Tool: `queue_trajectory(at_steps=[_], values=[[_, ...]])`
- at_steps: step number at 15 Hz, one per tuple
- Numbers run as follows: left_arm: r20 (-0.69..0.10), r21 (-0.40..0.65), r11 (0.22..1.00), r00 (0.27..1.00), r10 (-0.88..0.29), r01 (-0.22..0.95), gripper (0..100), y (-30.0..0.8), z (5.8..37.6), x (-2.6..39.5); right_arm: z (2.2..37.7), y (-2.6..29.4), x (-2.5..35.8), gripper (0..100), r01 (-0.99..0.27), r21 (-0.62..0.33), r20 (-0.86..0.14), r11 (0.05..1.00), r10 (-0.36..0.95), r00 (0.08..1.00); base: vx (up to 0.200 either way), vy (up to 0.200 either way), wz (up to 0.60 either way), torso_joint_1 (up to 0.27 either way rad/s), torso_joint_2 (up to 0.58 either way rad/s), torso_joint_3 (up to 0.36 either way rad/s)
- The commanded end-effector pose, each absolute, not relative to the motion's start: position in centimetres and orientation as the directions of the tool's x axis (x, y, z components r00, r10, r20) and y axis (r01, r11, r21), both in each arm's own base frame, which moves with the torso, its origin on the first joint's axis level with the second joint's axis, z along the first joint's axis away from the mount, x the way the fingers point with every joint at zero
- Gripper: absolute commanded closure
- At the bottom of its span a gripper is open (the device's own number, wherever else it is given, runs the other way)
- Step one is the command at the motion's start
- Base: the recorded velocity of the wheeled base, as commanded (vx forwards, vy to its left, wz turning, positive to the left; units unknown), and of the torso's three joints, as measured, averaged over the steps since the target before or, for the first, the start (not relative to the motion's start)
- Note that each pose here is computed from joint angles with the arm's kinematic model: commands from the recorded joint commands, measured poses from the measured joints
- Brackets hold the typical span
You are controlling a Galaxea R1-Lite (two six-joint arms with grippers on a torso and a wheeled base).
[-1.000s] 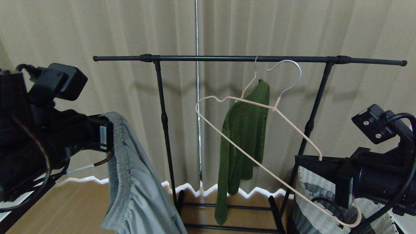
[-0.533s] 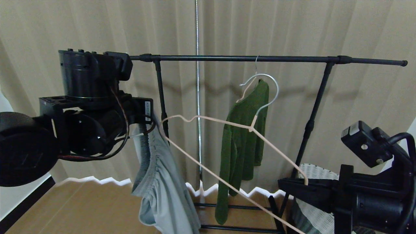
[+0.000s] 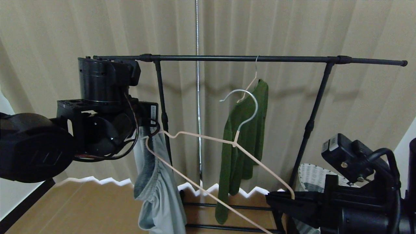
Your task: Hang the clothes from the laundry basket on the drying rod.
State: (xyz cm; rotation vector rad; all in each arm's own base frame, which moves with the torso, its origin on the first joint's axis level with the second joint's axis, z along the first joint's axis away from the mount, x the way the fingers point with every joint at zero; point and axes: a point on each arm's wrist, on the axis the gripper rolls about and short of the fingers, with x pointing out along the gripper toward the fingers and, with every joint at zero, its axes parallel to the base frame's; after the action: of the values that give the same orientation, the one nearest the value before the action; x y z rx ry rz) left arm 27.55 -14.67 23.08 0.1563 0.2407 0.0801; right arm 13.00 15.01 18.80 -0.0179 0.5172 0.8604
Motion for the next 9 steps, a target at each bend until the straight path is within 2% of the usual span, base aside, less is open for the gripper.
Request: queue_trajectory(at_steps=[1, 4, 6, 9], values=[[-0.23, 0.168, 0.984, 0.968, 0.096, -0.058, 100, -14.6, 23.2, 27.4, 18.4, 16.1, 14.0, 100, -0.717, 0.185, -0.47, 0.672, 0.701, 0.536, 0.0, 0.0, 0.0, 0.0, 0.0, 0.0], [-0.23, 0.171, 0.984, 0.969, 0.088, -0.048, 100, -14.9, 23.3, 27.2, 18.5, 17.6, 15.7, 100, -0.678, 0.166, -0.478, 0.717, 0.659, 0.58, 0.0, 0.0, 0.0, 0.0, 0.0, 0.0], [-0.233, 0.185, 0.981, 0.967, 0.108, -0.065, 100, -14.9, 23.2, 27.1, 19.0, 18.5, 16.5, 100, -0.644, 0.211, -0.465, 0.735, 0.655, 0.595, 0.0, 0.0, 0.0, 0.0, 0.0, 0.0], [-0.237, 0.218, 0.972, 0.962, 0.137, -0.084, 100, -14.8, 23.1, 27.1, 19.0, 19.5, 17.4, 100, -0.595, 0.206, -0.465, 0.777, 0.612, 0.64, 0.0, 0.0, 0.0, 0.0, 0.0, 0.0]])
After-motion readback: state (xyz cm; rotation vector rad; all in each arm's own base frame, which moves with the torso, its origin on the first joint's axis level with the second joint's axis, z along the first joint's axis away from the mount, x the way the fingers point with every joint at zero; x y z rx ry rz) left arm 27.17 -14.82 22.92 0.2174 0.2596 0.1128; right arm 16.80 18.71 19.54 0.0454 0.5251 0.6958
